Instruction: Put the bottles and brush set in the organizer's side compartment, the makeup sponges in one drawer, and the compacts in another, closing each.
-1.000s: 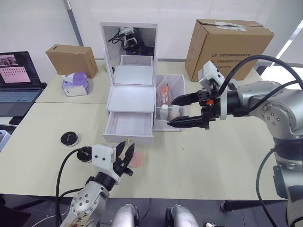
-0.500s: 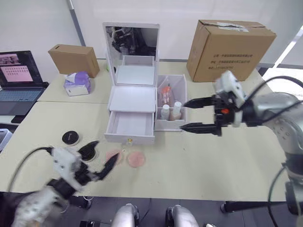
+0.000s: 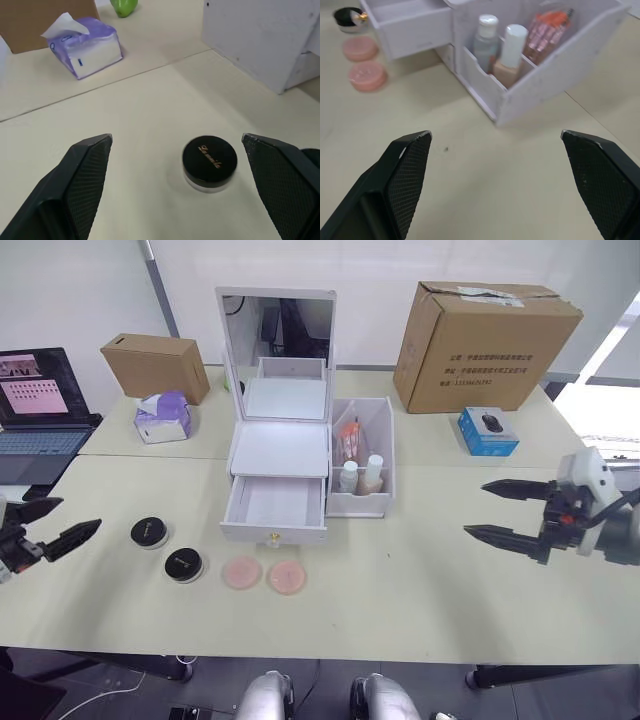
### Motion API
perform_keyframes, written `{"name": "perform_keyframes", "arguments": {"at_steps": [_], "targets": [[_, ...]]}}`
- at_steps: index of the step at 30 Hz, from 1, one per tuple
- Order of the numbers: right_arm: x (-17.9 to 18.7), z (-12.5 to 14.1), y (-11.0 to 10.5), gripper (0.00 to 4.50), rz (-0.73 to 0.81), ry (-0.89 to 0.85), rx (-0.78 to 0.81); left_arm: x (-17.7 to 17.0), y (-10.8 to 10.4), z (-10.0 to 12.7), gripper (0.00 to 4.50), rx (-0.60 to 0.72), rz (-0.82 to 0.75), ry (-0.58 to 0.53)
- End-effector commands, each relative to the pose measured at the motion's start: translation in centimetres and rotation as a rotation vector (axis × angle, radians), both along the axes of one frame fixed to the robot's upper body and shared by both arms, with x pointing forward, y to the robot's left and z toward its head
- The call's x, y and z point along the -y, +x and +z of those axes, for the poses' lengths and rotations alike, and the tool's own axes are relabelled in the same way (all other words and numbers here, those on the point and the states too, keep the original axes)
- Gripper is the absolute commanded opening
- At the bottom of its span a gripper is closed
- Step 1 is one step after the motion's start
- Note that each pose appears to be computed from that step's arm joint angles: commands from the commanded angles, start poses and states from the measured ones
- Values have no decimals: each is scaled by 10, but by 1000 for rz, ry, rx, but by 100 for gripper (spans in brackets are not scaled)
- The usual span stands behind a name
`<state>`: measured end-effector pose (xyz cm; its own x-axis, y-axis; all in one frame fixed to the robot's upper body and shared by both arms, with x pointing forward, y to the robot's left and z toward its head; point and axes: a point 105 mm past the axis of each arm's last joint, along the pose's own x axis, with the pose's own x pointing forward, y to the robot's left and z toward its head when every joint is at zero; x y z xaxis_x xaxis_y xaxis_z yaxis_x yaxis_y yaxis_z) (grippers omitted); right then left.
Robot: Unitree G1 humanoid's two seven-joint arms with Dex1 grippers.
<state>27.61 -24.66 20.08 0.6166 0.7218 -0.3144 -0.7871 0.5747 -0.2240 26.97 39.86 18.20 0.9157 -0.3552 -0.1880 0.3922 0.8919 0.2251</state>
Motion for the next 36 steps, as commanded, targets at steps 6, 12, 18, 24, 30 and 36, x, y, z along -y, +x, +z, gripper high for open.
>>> {"name": "perform_keyframes", "arguments": {"at_steps": [6,12,18,24,30,36], "targets": [[10,-1,4,450,-52,46,35,-12,8,12,448,25,21,28],[-21,14,-4,450,90,132,-45,1,-4,2,448,18,-10,18],[-73,26,-7,450,265,189,-197,45,-25,-20,448,-87,-68,-88],[-110,38,-9,450,379,143,-227,112,-58,-41,448,-175,-208,-155],[-128,47,-13,450,425,138,-230,171,-79,-66,448,-197,-298,-146],[-128,46,-13,450,393,105,-247,211,-86,-81,448,-190,-333,-171]]}}
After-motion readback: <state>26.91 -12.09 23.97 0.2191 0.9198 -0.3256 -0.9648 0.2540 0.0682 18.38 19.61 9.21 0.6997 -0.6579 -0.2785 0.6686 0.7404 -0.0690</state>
